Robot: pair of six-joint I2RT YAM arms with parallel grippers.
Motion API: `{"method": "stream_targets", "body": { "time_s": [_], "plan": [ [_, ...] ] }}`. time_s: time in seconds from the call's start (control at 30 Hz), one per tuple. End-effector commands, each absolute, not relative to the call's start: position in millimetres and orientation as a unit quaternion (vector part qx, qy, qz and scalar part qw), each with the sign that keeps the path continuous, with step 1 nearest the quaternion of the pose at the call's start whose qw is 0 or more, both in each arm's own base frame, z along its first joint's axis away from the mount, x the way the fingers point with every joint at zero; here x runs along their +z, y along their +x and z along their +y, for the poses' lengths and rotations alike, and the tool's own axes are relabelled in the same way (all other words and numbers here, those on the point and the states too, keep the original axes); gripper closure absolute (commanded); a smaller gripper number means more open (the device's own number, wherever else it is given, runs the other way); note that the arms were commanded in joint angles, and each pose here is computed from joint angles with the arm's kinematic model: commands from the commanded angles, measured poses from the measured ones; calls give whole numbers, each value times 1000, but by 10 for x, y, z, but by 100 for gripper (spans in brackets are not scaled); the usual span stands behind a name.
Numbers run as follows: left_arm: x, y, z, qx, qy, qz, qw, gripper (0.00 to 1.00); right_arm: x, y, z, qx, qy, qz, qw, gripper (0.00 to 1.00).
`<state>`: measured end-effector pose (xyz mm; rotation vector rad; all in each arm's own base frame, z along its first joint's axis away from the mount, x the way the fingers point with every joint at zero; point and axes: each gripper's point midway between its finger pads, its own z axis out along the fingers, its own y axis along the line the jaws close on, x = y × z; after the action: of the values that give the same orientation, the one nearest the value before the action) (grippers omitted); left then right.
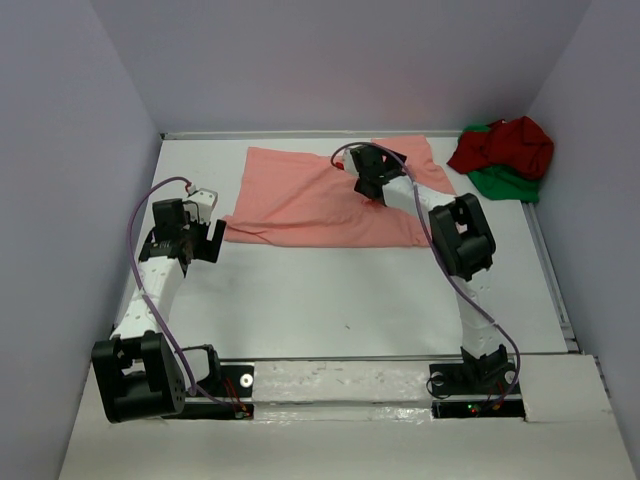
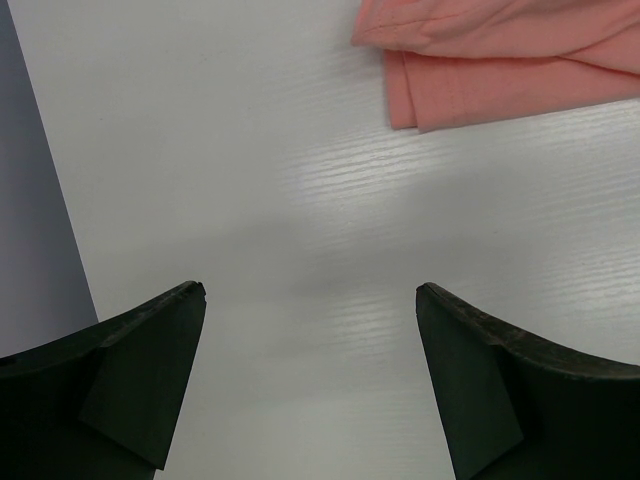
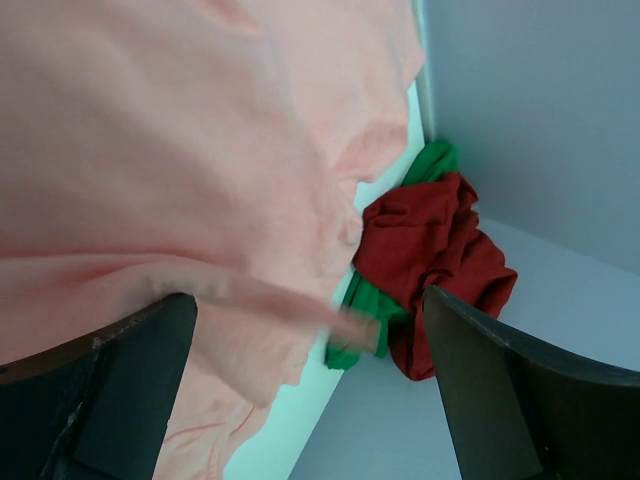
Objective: Fold and stack the t-shirts
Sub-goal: Fold the flattened tshirt in 1/3 of the way
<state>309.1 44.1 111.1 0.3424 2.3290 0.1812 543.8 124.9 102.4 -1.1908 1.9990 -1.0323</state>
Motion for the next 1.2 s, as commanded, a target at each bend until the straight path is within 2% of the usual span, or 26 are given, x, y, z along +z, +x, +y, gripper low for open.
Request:
{"method": "stream_targets", "body": {
  "time_s": [0.0,0.23,0.53,0.77,0.97,1.07,1.17],
  "plan": [
    [1307,3131,429,72,138,901,406,1,1369,5710,1248,-419,-411,736,337,0],
    [1298,3127,418,69,139,901,405,1,1580,5884,1117,-441,-384,731,350,0],
    [1281,3142,378,56,143,903,402,1,1888,5633,1045,-418,-366,744,371,0],
    [1184,3113,175,-1,174,909,379,1,2002,5116,1066,-307,-329,814,367,0],
    [940,3107,79,-34,197,923,330,2,2081,4577,1015,-236,-293,856,353,0],
    [901,3179,45,-45,206,920,330,3,2199,4393,953,-226,-274,862,362,0],
    [860,3282,9,-58,214,918,328,13,2176,4237,895,-221,-266,868,356,0]
  ]
}}
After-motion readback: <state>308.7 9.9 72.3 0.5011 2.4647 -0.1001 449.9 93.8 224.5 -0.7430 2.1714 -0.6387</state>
